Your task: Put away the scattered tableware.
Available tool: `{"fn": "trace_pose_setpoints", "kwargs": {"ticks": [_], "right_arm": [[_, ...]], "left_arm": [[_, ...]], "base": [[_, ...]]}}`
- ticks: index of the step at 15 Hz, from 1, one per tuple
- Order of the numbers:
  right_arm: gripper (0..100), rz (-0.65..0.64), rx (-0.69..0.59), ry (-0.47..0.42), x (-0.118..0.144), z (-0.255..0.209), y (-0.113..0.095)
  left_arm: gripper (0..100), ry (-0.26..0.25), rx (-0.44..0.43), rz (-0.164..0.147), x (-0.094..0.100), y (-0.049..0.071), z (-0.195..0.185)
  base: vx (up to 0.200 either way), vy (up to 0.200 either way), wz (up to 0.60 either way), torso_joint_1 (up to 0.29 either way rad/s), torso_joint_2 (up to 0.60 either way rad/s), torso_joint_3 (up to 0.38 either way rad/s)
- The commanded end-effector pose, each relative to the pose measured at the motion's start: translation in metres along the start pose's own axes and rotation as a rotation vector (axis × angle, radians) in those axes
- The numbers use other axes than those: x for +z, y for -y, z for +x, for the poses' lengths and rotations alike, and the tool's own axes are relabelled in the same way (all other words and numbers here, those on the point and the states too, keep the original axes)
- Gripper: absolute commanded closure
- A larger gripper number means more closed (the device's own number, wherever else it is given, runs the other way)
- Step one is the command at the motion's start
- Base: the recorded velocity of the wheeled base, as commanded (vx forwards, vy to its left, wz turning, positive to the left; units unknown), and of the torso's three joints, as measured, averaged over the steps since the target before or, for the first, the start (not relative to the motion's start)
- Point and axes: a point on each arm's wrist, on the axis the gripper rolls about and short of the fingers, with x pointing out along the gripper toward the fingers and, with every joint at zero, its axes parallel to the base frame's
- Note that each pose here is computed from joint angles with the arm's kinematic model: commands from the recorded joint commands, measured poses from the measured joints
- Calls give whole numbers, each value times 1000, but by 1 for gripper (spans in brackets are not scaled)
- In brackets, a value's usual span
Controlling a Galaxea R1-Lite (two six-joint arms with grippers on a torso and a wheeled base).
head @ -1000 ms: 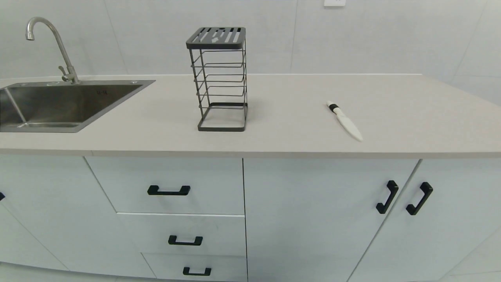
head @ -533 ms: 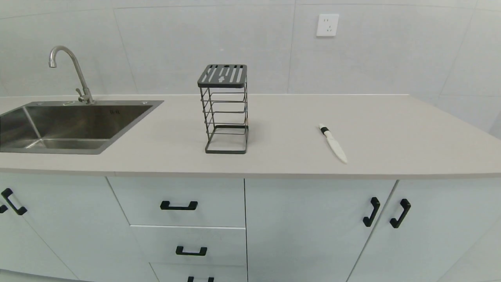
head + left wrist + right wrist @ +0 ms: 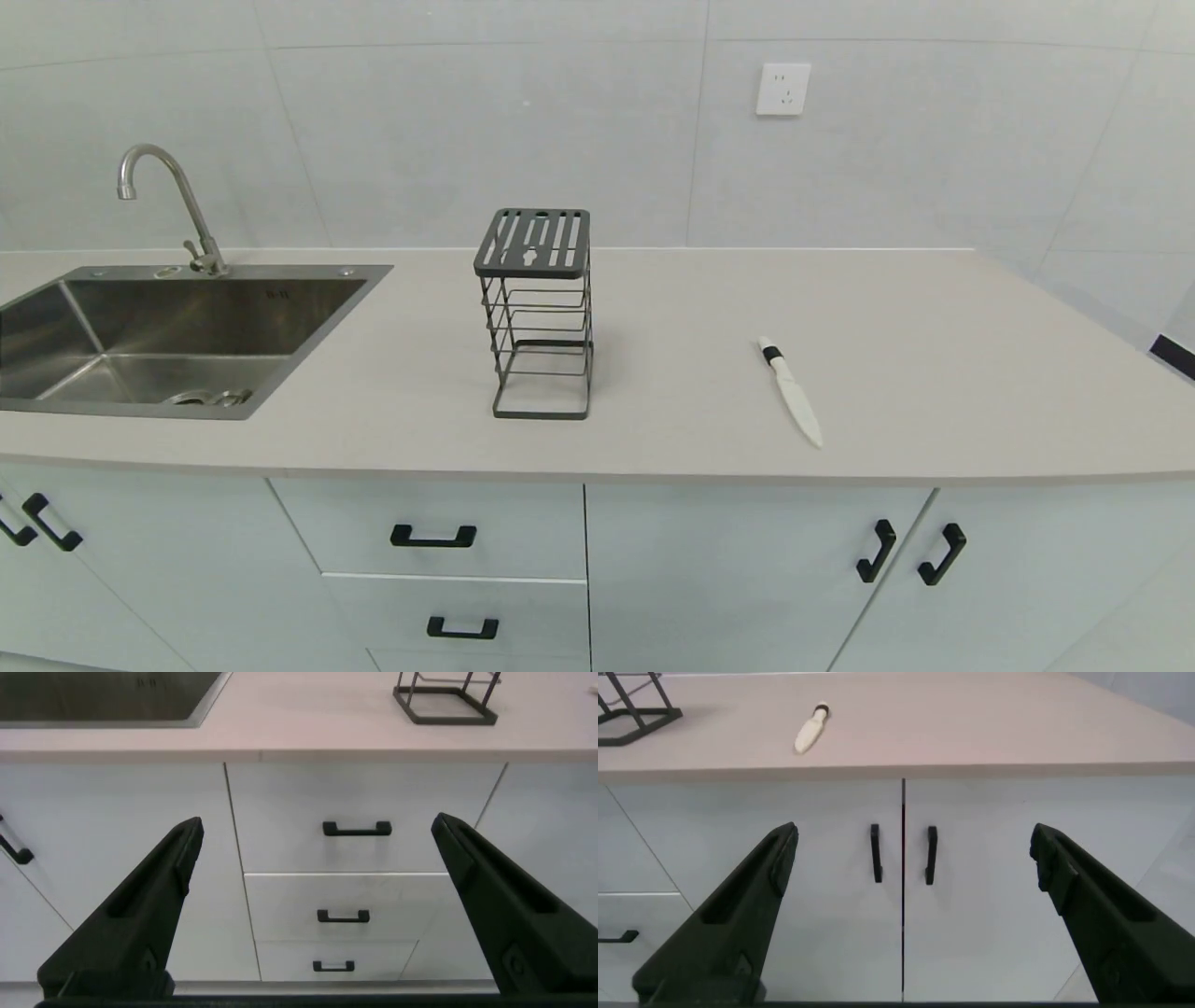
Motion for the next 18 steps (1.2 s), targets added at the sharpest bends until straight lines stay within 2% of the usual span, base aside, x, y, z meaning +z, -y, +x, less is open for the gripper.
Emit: {"fn": "trace_pose_setpoints", "kwargs": {"ticks": [1, 9, 11, 18], "right_arm": [[0, 0, 1, -1, 0, 0, 0], [0, 3, 1, -1, 0, 0, 0], [0, 2, 1, -1, 0, 0, 0], [0, 0, 0, -1, 0, 0, 0]], "left_arm": [[0, -1, 0, 0, 0, 0, 0], [0, -1, 2, 0, 0, 0, 0], [0, -1, 3, -10, 0, 0, 0], [0, -1, 3, -10, 0, 0, 0]], "base": [[0, 0, 0, 286, -535, -261], [0, 0, 0, 269, -523, -254], [0, 0, 0, 61, -117, -54], [0, 0, 0, 0, 0, 0]]}}
